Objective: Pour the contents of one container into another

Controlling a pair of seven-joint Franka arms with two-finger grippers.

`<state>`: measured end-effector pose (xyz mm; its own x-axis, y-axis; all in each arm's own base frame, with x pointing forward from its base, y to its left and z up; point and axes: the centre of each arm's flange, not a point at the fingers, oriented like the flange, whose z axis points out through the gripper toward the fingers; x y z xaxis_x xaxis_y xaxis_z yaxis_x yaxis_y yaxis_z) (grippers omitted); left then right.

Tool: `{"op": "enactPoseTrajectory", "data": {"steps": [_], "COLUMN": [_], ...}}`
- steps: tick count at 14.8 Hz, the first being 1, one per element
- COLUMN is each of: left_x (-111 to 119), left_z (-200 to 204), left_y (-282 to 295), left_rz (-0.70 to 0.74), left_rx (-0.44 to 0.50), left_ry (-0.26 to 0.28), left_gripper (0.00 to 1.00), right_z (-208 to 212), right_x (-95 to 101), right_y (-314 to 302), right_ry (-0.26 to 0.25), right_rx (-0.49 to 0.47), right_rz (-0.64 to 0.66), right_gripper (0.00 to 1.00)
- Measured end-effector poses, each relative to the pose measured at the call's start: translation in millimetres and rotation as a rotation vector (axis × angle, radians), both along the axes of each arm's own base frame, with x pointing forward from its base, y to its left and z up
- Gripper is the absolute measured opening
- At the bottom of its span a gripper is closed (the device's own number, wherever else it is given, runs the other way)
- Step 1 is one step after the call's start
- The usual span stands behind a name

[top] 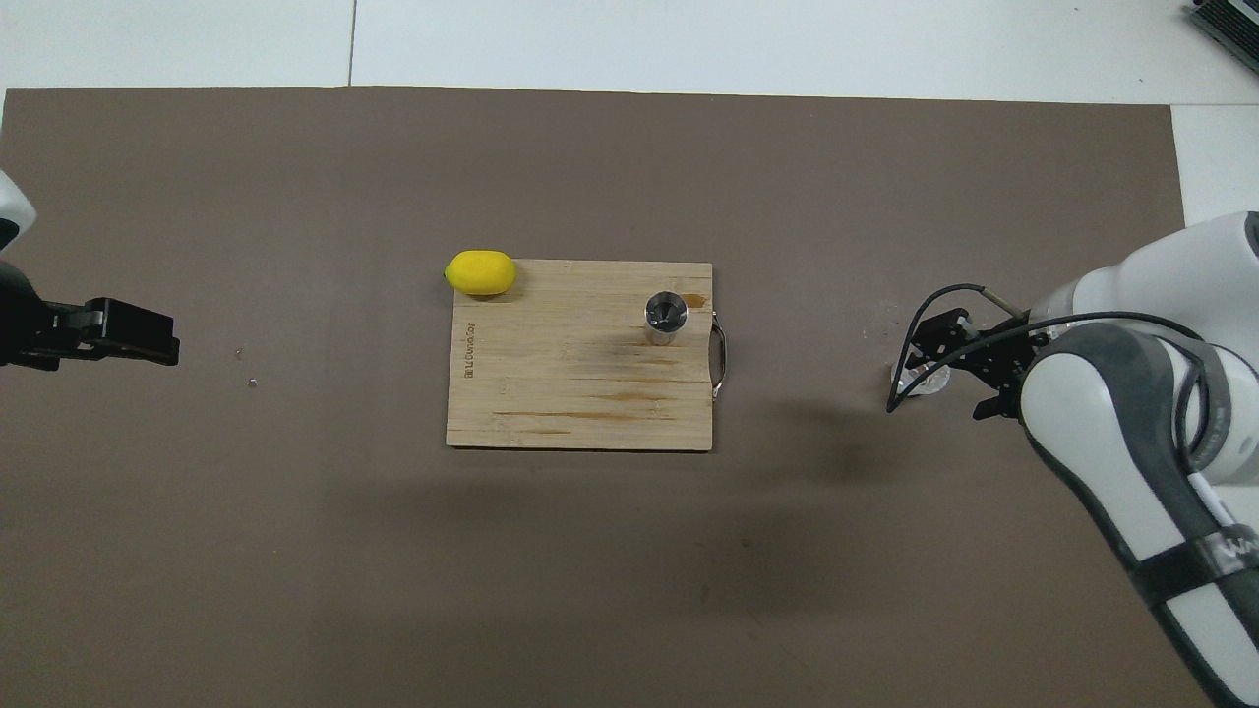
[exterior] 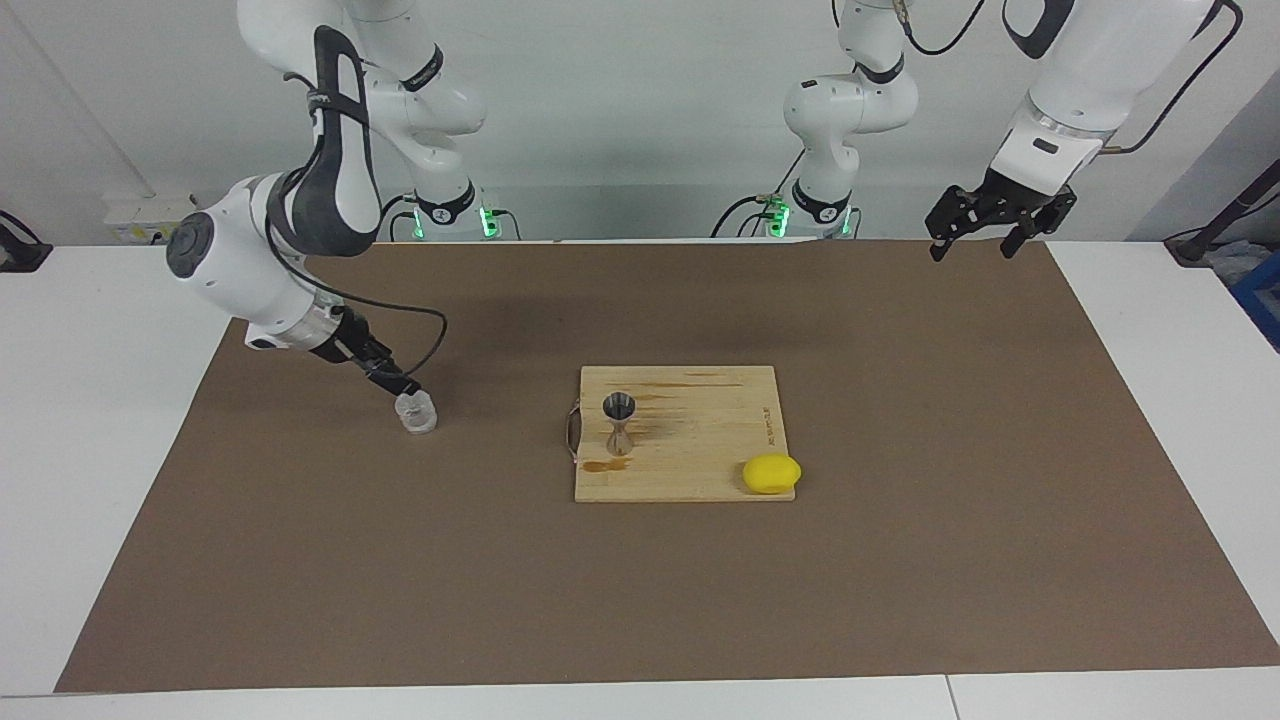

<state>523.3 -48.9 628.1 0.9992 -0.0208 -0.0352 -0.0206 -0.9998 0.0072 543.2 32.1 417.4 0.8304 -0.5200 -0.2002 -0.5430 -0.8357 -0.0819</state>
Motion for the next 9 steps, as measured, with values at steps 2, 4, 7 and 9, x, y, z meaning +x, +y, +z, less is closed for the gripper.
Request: {"op": "enactPoseTrajectory", "data": {"steps": [2,4,7,9], "left_x": [0.0,0.0,0.0,0.0], "left_z": [0.0,0.0,0.0,0.0], "left_y": [0.0,0.0,0.0,0.0], "left_rz": [0.0,0.0,0.0,0.0], "left_rx": [0.0,0.0,0.0,0.0], "left_ry": [0.0,0.0,0.0,0.0], "left_gripper": [1.0,1.0,1.0,1.0], "right_z": [26.6,59.4,115.5,151.1], "right_x": [-0.5,1.0,8.1,13.3], "right_y": [6.8,2.1,-3.9,-10.7], "right_ry": [-0.053,-0.09,-0.15,-0.206], "right_rx": [-0.021,-0.064,-0.118,-0.122], "right_rz": [0.065,0.12,0.201,0.239], "right_gripper": [1.0,1.0,1.0,1.0]}}
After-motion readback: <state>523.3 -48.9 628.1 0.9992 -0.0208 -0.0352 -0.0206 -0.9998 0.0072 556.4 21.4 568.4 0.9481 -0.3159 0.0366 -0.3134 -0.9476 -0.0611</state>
